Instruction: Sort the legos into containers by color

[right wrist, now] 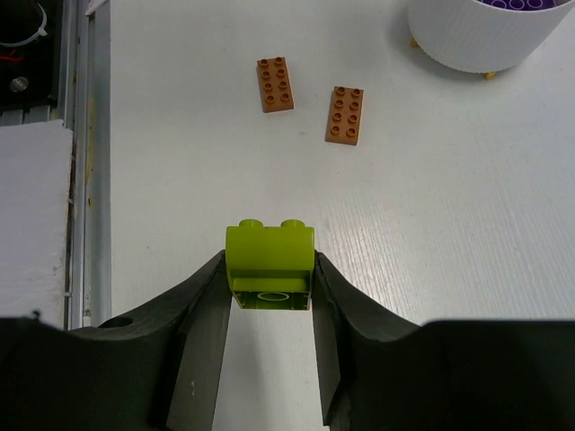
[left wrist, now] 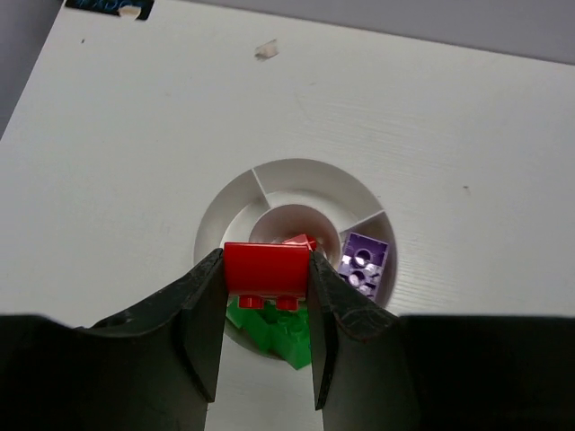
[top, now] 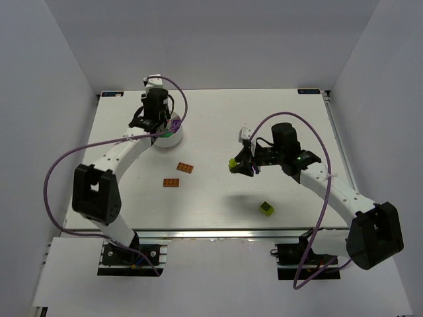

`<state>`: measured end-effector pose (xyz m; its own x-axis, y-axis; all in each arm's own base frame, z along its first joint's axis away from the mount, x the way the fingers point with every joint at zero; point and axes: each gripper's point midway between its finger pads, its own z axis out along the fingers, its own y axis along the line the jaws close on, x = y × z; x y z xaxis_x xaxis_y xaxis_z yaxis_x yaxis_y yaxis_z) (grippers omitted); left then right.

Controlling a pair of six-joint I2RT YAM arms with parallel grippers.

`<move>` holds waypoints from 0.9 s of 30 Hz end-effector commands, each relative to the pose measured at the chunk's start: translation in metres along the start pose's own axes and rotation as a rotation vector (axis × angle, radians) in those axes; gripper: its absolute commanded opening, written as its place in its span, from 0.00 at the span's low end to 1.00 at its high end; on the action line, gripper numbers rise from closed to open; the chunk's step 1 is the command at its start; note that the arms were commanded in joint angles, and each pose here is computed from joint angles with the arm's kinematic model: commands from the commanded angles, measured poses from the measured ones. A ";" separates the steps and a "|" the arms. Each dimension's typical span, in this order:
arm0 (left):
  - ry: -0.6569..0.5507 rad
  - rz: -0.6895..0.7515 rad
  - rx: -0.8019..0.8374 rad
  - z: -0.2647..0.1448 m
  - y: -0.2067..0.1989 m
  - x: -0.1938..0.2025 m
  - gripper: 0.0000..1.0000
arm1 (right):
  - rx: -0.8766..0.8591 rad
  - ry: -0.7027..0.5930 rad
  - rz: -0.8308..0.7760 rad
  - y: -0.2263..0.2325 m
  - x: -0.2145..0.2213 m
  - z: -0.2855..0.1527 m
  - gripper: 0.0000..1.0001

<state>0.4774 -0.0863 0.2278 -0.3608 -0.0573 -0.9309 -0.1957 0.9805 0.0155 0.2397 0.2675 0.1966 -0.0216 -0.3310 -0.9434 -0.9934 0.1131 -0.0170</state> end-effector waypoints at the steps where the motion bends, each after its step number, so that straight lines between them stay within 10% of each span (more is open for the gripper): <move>1: 0.048 -0.022 -0.174 0.007 0.024 0.004 0.00 | 0.016 -0.038 -0.029 -0.002 -0.014 -0.002 0.00; 27: 0.032 -0.013 -0.073 0.041 -0.007 0.014 0.00 | 0.015 -0.021 -0.014 -0.005 -0.006 0.002 0.00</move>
<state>0.5012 -0.0843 0.1909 -0.4097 -0.0700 -0.9095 -0.2672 0.9625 0.0463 0.2438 0.2682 0.1980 -0.0198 -0.3266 -0.9450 -0.9915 0.1281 -0.0235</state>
